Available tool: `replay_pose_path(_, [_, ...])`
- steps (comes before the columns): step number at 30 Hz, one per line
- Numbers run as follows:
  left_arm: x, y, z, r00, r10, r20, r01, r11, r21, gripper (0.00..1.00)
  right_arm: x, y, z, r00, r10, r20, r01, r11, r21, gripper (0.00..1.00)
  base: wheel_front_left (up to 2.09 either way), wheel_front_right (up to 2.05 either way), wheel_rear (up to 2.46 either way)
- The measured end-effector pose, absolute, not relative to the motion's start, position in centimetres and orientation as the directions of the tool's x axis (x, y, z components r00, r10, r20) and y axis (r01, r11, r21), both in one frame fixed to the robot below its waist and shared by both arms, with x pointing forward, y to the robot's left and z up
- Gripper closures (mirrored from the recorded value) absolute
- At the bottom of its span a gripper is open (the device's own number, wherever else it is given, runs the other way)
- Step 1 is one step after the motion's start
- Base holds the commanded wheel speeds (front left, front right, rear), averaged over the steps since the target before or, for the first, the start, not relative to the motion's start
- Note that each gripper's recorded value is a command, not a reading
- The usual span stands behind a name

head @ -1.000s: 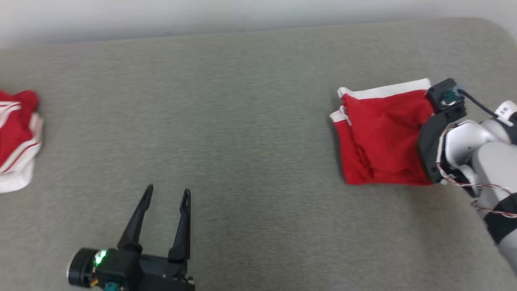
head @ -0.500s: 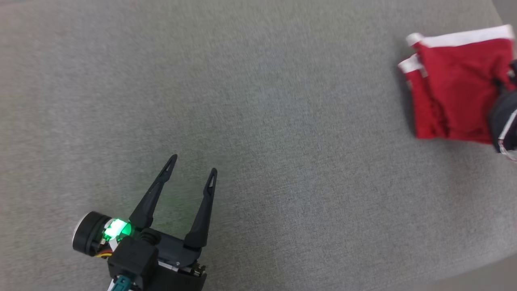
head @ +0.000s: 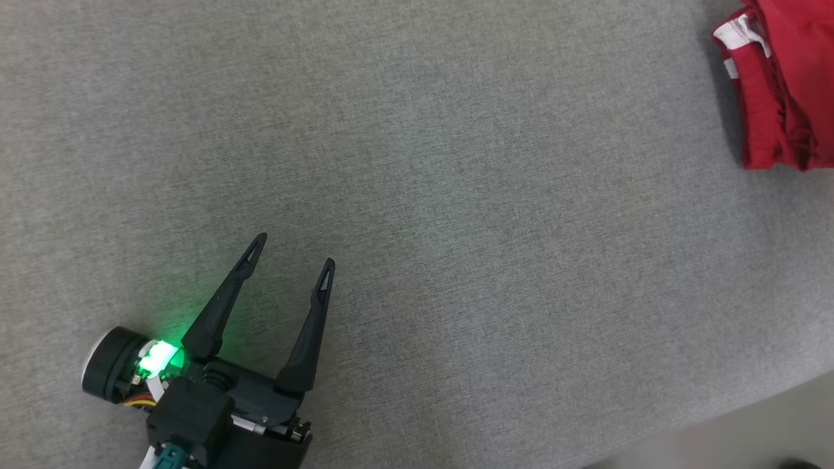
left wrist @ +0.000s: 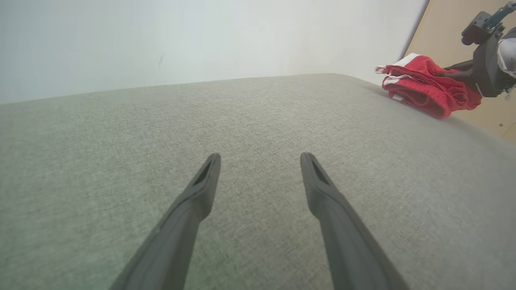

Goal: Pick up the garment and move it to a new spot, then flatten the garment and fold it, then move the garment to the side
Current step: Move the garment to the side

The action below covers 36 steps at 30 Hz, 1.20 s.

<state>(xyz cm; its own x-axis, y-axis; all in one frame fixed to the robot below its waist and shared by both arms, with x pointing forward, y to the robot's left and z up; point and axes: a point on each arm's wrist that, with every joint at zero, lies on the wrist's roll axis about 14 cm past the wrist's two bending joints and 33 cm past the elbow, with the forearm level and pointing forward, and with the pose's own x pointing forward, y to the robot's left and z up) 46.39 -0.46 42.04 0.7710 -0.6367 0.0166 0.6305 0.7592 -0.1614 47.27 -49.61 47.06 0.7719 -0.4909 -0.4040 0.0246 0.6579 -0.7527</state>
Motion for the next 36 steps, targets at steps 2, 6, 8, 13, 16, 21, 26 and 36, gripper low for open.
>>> replay_pose_path(2, [46.4, -1.0, 41.9, 0.763, -0.646, 0.020, 0.640, 0.750, -0.170, 0.00, 47.3, -49.8, 47.4, 0.782, -0.498, -0.376, 0.036, 0.637, -0.770, 0.00, 0.00, 0.00, 0.00])
replay_pose_path(6, [46.2, -1.4, 42.5, 0.758, -0.651, 0.036, 0.646, 0.743, -0.173, 0.00, 48.2, -48.5, 48.9, 0.839, -0.457, -0.296, 0.072, 0.632, -0.772, 0.00, 0.00, 0.00, 0.00])
replay_pose_path(8, [45.9, -1.6, 42.8, 0.759, -0.649, 0.043, 0.645, 0.742, -0.181, 0.00, 48.2, -47.4, 48.8, 0.859, -0.426, -0.284, 0.058, 0.633, -0.772, 0.00, 0.00, 0.00, 0.00])
replay_pose_path(13, [45.2, -1.6, 44.1, 0.774, -0.630, 0.062, 0.628, 0.754, -0.194, 0.00, 47.5, -44.4, 49.2, 0.914, -0.347, -0.210, 0.100, 0.696, -0.711, 0.00, 0.00, 0.00, 0.00])
replay_pose_path(16, [44.3, -1.4, 44.5, 0.788, -0.614, 0.049, 0.610, 0.768, -0.194, 0.00, 45.6, -42.9, 48.3, 0.921, -0.324, -0.215, 0.103, 0.736, -0.669, 0.00, 0.00, 0.00, 0.00])
replay_pose_path(21, [42.6, 0.5, 45.3, 0.839, -0.543, 0.019, 0.536, 0.821, -0.197, 0.00, 43.4, -39.0, 48.8, 0.953, -0.272, -0.137, 0.166, 0.841, -0.514, 0.00, 0.00, 0.00, 0.00])
replay_pose_path(26, [41.1, 3.7, 46.3, 0.900, -0.436, 0.000, 0.430, 0.888, -0.165, 0.00, 40.4, -34.4, 49.0, 0.968, -0.238, -0.076, 0.206, 0.933, -0.294, 0.00, 0.00, 0.00, 0.00])
replay_pose_path(36, [38.4, 11.7, 48.4, 0.986, -0.168, 0.015, 0.168, 0.979, -0.119, 0.00, 36.1, -27.2, 49.8, 0.990, -0.140, -0.008, 0.139, 0.989, -0.046, 0.00, 0.00, 0.00, 0.00])
